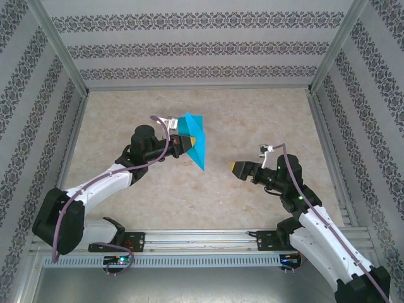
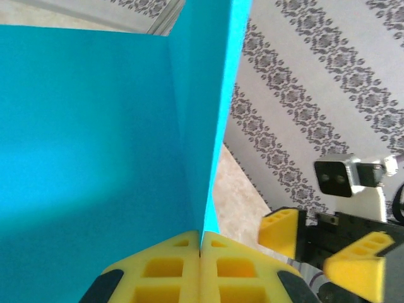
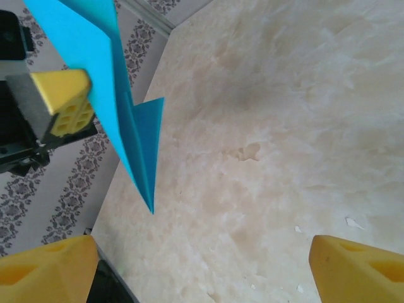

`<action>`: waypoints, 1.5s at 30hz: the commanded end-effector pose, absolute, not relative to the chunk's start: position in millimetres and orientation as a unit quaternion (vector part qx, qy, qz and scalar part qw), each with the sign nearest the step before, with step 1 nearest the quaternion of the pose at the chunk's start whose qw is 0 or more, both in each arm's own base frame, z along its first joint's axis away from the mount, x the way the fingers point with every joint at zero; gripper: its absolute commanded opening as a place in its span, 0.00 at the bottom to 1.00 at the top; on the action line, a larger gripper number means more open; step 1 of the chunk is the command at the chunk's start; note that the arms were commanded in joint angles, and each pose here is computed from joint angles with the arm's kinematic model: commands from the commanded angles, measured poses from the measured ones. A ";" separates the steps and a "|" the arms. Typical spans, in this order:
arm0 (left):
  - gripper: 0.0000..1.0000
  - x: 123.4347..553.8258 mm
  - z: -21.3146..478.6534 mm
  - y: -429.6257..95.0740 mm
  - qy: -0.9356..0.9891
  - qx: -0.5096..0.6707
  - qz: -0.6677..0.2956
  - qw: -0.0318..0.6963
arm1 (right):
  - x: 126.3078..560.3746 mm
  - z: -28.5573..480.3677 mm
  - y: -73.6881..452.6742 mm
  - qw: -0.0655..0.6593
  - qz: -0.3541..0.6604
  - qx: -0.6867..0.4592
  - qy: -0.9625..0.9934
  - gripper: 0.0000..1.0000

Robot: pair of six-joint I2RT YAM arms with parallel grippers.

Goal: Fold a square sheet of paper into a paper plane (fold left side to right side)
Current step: Turn over the paper at the center of the table.

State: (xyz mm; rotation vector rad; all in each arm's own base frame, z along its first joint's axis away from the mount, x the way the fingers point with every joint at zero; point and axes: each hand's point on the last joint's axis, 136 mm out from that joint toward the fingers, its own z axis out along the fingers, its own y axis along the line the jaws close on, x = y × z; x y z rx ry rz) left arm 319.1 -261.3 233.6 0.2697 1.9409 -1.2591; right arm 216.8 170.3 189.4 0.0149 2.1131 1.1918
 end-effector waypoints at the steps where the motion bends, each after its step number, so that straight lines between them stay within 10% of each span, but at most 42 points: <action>1: 0.00 323.7 232.4 -263.9 0.758 0.111 -0.511 0.389 | 208.5 174.5 161.1 0.336 0.447 0.023 0.829 0.93; 33: 0.00 278.8 266.7 -308.4 0.668 0.147 -0.671 0.286 | 213.7 225.4 226.5 0.329 0.594 -0.091 0.728 0.98; 45: 0.00 270.5 262.7 -323.0 0.671 0.158 -0.672 0.271 | 217.0 231.3 251.1 0.324 0.599 -0.100 0.726 0.78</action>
